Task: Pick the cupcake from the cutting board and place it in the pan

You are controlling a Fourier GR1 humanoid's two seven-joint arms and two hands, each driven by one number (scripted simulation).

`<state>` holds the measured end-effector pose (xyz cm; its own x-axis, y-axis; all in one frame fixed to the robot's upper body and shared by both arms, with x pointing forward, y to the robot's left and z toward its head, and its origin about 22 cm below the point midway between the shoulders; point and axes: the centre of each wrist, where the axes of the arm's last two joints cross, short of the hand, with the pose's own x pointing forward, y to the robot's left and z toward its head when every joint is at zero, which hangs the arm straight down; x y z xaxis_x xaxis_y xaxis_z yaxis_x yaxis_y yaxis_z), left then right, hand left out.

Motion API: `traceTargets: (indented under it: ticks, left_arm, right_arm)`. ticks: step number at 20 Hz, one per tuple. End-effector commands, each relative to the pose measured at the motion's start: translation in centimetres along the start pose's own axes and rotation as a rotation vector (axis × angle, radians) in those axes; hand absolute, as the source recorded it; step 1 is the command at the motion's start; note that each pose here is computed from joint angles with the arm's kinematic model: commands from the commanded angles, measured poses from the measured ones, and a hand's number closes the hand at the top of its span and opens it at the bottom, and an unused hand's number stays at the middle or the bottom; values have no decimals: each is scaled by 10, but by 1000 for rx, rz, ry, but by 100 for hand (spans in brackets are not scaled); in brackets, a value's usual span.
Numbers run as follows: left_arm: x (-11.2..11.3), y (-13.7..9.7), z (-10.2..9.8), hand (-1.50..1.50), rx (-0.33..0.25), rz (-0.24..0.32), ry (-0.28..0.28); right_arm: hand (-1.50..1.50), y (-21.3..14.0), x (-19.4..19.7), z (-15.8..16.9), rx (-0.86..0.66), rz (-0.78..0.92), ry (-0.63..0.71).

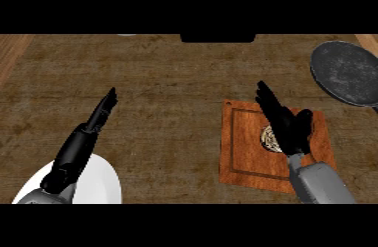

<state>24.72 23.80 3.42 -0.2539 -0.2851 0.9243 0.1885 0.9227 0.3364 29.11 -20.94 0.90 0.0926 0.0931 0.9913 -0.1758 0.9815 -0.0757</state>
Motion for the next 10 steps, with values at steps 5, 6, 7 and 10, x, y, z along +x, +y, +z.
traceTargets:
  ticks: [5, 6, 7, 10]
  left_arm:
    - [-8, -14, 1, 0, 118, 172, 36]
    - [-9, -18, -2, 0, 144, 205, 36]
    - [-11, -30, 3, 0, 113, 250, 89]
    - [-15, -34, 9, 0, 138, 272, 86]
  right_arm:
    - [150, -40, 78, -14, 409, -103, -422]
    - [150, -41, 92, -17, 491, -112, -495]
    - [150, -107, 98, -4, 184, 417, -332]
    - [-150, -166, 42, 30, 179, 71, -398]
